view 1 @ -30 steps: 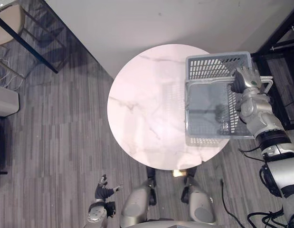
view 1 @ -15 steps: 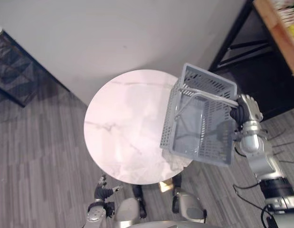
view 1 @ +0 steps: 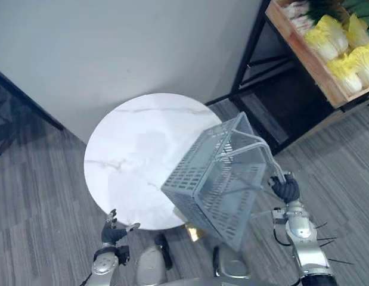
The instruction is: Pick vegetable in the basket
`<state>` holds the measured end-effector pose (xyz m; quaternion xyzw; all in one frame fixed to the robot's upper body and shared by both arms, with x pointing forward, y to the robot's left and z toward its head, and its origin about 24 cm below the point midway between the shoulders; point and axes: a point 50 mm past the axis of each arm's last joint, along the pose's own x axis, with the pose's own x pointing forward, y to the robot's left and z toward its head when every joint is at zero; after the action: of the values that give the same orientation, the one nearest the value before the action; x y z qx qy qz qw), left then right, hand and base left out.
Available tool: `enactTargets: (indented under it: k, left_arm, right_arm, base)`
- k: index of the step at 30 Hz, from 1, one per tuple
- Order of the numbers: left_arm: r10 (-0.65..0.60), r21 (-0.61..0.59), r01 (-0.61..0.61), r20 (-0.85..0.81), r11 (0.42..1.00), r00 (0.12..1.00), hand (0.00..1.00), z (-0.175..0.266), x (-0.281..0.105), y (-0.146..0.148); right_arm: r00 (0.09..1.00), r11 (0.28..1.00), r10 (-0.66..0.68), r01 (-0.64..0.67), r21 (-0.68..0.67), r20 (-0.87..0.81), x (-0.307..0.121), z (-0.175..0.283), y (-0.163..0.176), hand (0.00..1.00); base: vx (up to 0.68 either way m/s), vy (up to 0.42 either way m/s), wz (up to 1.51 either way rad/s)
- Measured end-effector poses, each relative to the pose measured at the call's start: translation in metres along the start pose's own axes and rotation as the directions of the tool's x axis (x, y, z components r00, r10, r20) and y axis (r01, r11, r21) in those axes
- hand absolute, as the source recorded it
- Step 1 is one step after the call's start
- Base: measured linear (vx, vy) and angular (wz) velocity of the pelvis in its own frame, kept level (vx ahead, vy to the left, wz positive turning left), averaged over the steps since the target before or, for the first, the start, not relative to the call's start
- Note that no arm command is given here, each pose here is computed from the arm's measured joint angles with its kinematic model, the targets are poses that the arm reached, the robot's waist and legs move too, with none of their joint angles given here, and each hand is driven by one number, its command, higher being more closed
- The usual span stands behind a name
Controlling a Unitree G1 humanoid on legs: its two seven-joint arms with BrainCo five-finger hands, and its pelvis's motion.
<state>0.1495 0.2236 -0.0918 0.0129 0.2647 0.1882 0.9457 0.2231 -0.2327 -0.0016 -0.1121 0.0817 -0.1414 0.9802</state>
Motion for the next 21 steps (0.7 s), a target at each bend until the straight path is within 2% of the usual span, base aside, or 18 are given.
enactTargets:
  k: [4,10,18,21]
  left_arm:
    - [-0.038,0.004,0.038,-0.007,0.999,0.999,0.0,-0.005,-0.01,-0.006]
    - [-0.033,-0.031,0.033,0.005,0.999,0.999,0.0,-0.006,-0.018,-0.006]
    - [-0.076,-0.046,0.081,0.098,0.996,0.992,0.0,0.018,-0.014,-0.019]
    - [-0.084,-0.054,0.094,0.165,0.994,0.983,0.0,0.034,-0.012,-0.022]
  right_arm:
    - [0.998,0.999,-0.028,0.03,0.027,-0.055,-0.007,-0.013,-0.005,1.0]
    - [0.995,0.992,-0.058,0.067,0.111,-0.084,-0.011,-0.017,-0.002,1.0]
    - [0.938,0.923,-0.24,0.3,0.239,-0.252,-0.04,-0.049,-0.025,1.0]
    - [0.935,0.907,-0.248,0.317,0.279,-0.255,-0.045,-0.047,-0.023,1.0]
  base:
    - [-0.23,-0.159,-0.05]
    - [-0.09,0.039,-0.36]
    - [0.01,0.089,-0.31]
    - [0.02,0.061,-0.88]
